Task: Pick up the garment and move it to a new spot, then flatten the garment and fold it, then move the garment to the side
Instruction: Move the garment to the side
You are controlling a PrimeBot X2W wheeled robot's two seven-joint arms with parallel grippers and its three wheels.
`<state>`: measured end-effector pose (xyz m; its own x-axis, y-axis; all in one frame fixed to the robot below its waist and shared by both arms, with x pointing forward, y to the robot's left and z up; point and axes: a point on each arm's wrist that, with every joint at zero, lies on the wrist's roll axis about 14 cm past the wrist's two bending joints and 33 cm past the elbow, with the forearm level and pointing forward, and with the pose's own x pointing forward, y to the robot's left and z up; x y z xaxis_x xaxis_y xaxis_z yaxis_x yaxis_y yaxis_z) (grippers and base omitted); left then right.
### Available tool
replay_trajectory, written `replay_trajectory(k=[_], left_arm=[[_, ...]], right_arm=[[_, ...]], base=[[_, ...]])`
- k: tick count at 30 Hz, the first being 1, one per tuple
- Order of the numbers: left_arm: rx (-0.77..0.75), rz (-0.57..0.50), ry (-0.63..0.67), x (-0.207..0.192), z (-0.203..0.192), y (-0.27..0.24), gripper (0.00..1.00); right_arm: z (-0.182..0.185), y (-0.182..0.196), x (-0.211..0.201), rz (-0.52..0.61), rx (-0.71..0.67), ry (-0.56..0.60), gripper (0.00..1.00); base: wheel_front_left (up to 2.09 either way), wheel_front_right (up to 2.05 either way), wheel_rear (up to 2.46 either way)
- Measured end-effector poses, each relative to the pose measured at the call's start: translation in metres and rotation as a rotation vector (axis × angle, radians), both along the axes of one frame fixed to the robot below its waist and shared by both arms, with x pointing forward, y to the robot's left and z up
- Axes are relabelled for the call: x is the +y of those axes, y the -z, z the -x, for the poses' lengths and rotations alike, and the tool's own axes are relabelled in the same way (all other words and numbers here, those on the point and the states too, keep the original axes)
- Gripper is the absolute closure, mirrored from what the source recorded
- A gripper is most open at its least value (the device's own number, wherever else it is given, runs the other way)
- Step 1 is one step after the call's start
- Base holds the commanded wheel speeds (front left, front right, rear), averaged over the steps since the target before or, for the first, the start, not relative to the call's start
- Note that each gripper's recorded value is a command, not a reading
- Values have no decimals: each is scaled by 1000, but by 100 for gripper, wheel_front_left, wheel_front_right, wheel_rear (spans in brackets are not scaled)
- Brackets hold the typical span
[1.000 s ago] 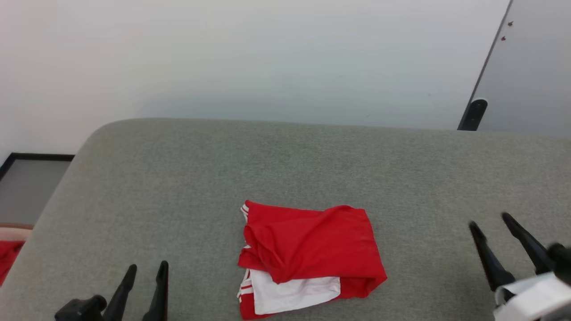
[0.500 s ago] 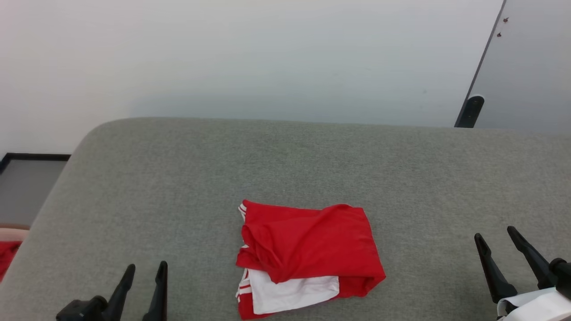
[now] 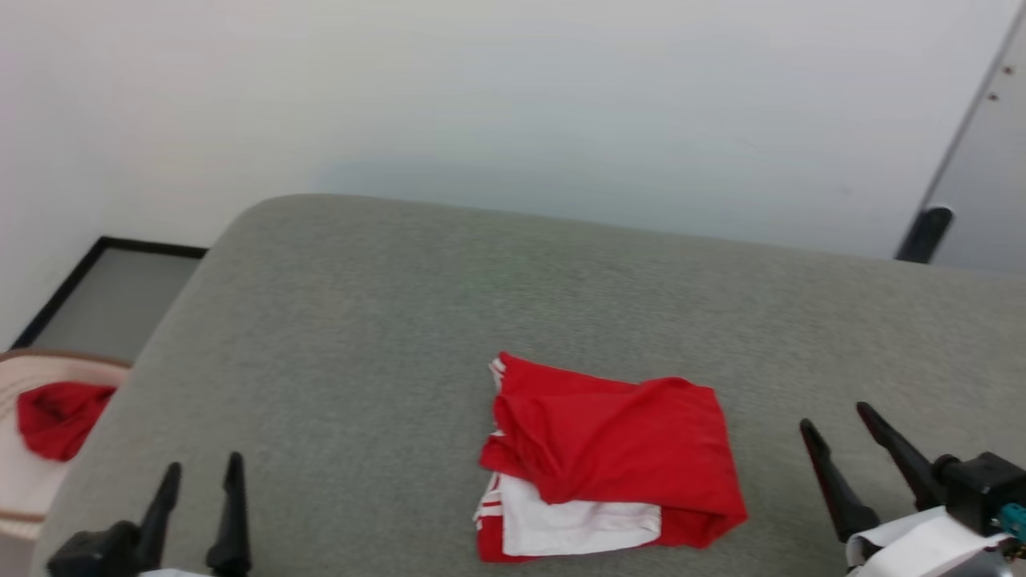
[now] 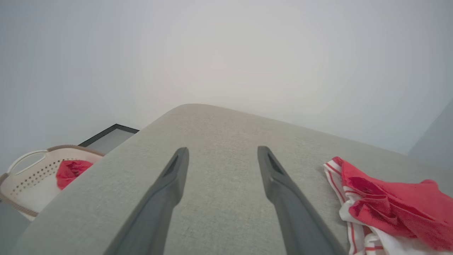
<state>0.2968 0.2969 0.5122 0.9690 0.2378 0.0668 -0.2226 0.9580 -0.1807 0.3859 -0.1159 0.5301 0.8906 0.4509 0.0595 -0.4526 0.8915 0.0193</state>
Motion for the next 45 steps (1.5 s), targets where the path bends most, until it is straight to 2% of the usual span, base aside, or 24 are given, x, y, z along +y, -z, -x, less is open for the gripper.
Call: replay_trajectory(k=[7, 15, 19, 23, 32, 38, 45], left_arm=[[-10, -19, -154, 39, 37, -4, 0], [-8, -7, -226, 52, 64, 0, 0], [0, 0, -218, 49, 65, 3, 0], [16, 9, -189, 41, 58, 7, 0], [41, 50, -103, 10, 23, 15, 0], [86, 81, -73, -6, -1, 30, 0], [153, 106, -87, -6, -13, 53, 0]], right_arm=[[-2, -1, 47, -3, 5, -122, 0], [-7, 5, 76, 25, 61, -202, 0], [-9, 15, 81, 80, 177, -227, 0], [-10, 42, 72, 216, 388, -242, 0], [-29, 67, 48, 384, 652, -217, 0], [-43, 99, 48, 390, 786, -219, 0], [-47, 142, 68, 383, 931, -277, 0]], base=[[0, 0, 0], [0, 0, 0], [0, 0, 0], [0, 0, 0], [0, 0, 0], [0, 0, 0], [0, 0, 0]])
